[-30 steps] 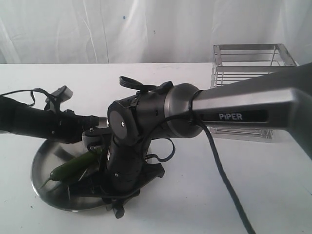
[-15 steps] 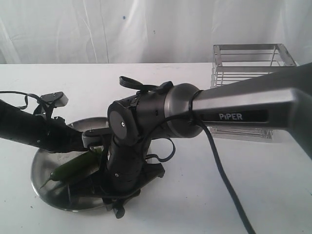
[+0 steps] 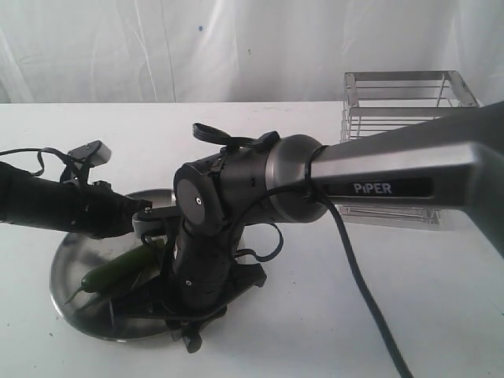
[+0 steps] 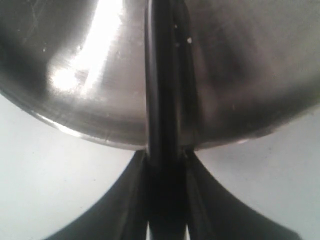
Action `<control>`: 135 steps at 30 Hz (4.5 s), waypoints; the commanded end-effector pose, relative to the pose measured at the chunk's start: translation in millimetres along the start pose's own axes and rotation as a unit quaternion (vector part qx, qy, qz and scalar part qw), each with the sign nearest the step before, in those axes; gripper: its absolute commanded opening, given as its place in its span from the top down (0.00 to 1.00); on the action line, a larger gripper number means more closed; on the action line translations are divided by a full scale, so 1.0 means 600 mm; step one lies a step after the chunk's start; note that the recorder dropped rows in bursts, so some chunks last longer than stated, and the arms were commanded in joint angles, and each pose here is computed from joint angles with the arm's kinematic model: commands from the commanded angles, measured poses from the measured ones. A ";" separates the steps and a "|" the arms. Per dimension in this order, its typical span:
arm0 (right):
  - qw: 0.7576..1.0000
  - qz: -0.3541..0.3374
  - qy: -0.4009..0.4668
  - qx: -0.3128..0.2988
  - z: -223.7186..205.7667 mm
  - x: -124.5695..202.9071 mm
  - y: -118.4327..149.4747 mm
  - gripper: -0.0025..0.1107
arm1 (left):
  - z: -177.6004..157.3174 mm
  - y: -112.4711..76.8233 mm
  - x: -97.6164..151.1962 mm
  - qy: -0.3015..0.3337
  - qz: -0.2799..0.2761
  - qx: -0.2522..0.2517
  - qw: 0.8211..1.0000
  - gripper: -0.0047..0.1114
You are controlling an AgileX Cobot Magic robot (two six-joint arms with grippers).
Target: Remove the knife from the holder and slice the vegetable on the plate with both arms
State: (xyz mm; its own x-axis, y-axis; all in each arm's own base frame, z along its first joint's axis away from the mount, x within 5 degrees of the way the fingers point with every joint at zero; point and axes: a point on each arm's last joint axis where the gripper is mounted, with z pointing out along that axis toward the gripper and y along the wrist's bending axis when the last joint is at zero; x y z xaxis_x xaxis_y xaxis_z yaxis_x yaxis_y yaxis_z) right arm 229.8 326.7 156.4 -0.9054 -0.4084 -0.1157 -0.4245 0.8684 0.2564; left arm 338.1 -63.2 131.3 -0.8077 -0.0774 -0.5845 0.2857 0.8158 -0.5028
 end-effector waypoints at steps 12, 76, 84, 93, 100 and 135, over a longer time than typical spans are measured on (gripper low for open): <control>1.000 -0.008 -0.001 0.005 -0.001 0.000 -0.001 0.98 | 0.007 0.006 0.013 0.024 0.026 -0.007 0.999 0.96; 0.999 -0.027 -0.010 0.014 -0.008 0.017 0.024 0.98 | -0.102 -0.064 -0.053 -0.081 0.076 -0.035 0.993 0.96; 1.000 -0.026 -0.012 0.013 -0.004 0.016 0.024 0.98 | -0.099 -0.076 -0.049 -0.072 0.078 0.011 0.994 0.96; 0.999 -0.026 -0.013 0.013 -0.004 0.015 0.024 0.98 | -0.061 -0.051 -0.031 -0.046 0.033 0.018 0.998 0.96; 0.999 -0.026 -0.013 0.013 -0.004 0.015 0.024 0.98 | -0.038 -0.034 -0.017 -0.025 0.015 0.017 0.999 0.96; 0.999 -0.021 0.023 0.027 0.015 0.023 0.017 0.98 | 0.012 0.028 0.041 0.047 -0.020 -0.059 0.997 0.96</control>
State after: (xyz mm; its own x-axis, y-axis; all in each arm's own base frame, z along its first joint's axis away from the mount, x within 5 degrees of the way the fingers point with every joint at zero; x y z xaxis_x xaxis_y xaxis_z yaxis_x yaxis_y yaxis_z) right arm 215.2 335.2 153.5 -0.8832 -0.4532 -0.1204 -0.4689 0.8564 0.2162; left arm 333.0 -59.1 116.7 -0.8446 -0.1015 -0.5256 0.2083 0.8422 -0.4973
